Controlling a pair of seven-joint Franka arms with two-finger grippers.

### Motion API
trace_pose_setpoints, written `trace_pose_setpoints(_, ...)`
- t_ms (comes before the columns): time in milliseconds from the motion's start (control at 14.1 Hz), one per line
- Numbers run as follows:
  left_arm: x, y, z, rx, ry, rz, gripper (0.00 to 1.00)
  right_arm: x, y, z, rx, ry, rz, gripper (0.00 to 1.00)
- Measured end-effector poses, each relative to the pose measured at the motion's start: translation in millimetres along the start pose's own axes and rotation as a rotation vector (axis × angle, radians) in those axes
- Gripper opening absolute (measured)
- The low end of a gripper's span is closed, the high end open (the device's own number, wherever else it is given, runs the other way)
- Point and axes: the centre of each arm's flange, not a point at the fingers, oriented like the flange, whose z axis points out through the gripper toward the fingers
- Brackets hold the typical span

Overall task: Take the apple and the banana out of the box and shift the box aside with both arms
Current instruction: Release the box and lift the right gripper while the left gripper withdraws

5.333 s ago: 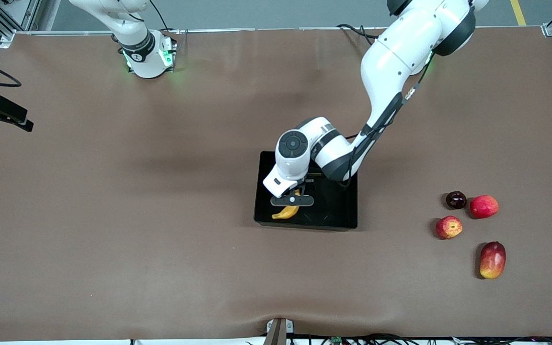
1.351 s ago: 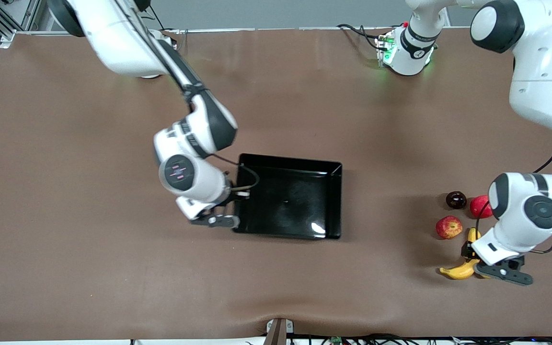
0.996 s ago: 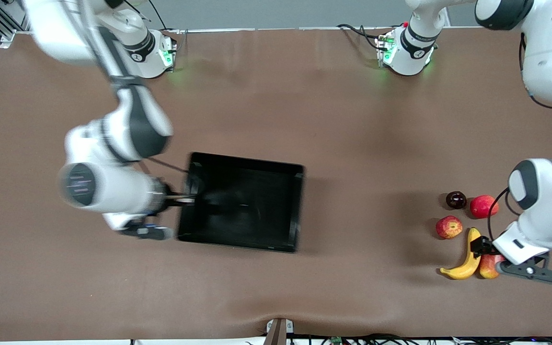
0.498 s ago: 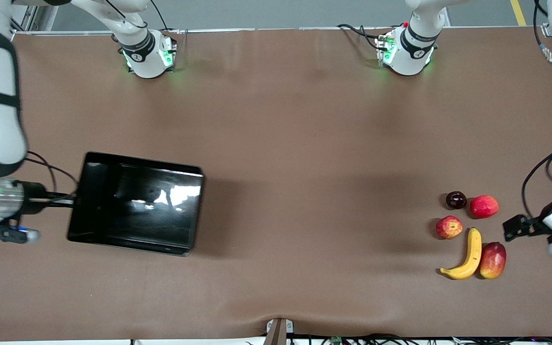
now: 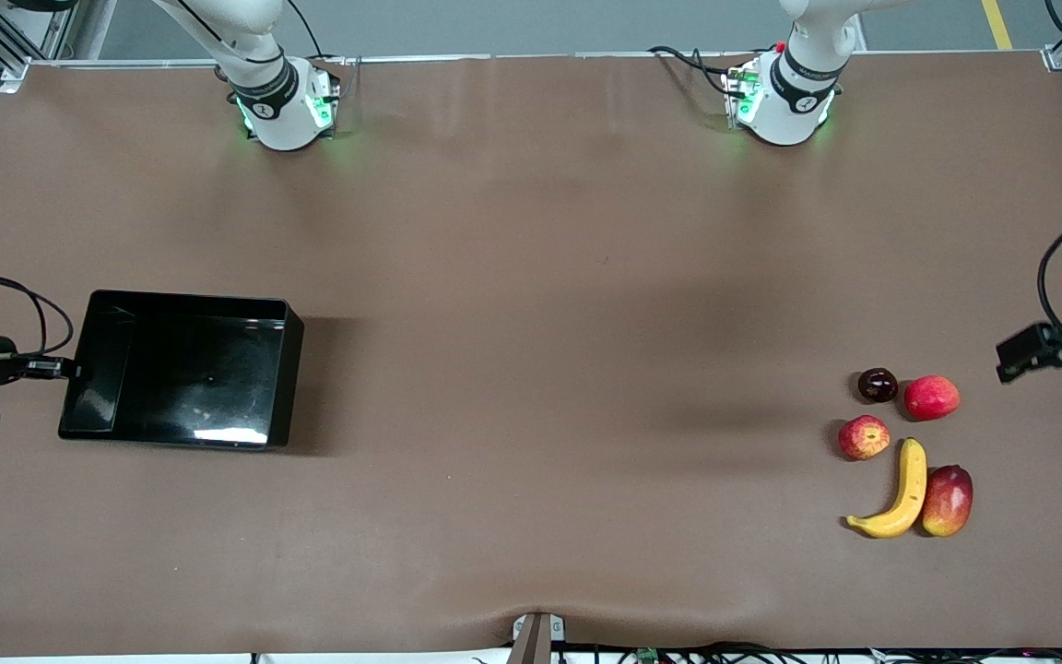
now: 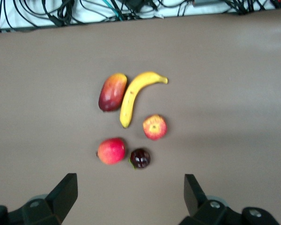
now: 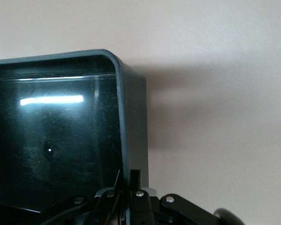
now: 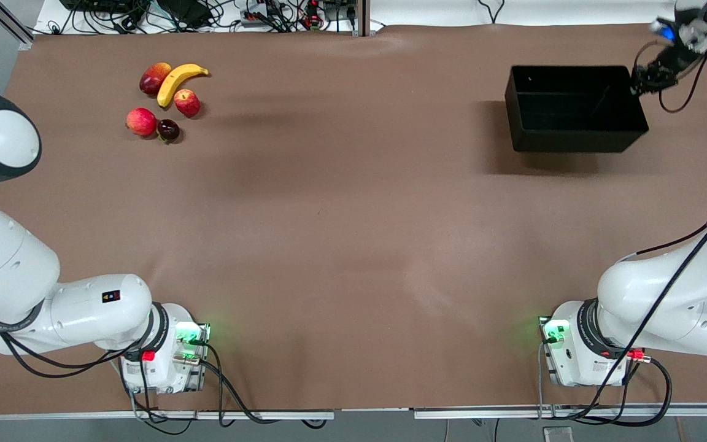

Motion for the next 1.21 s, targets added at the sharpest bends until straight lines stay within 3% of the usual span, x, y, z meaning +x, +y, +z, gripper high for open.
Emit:
trace_pose_setpoints(284,-33.8,27.2,-27.1,-0.046,-0.027,0.021,1.0,-17.9,14.5,43.6,-0.018,0.023,0.012,0.06)
trace_pose_setpoints(356,-44.4,36.6,-32.7,-0.035,-0.029,0.032,1.0,-18.7,13.4,43.4,-0.018,0.023,0.011,0.11)
trace_pose_setpoints(640,-85.2,42.5,-46.9,-0.011,-0.039,0.035,1.0,-12.8,11.4,30.9,-0.022,0.041,0.004,0.51)
trace_pose_setpoints(996,-102.4,32.9,-49.5,-0.013,-0.045,0.02,1.0,27.2,-47.0,-88.9,-0.061,0.111,-0.126,0.99)
trace_pose_setpoints(1209,-102.4,33.1,-50.3,-0.014,-0.045,0.02,1.0,42.0,-112.9,-147.0,-0.176,0.121,-0.241,1.0)
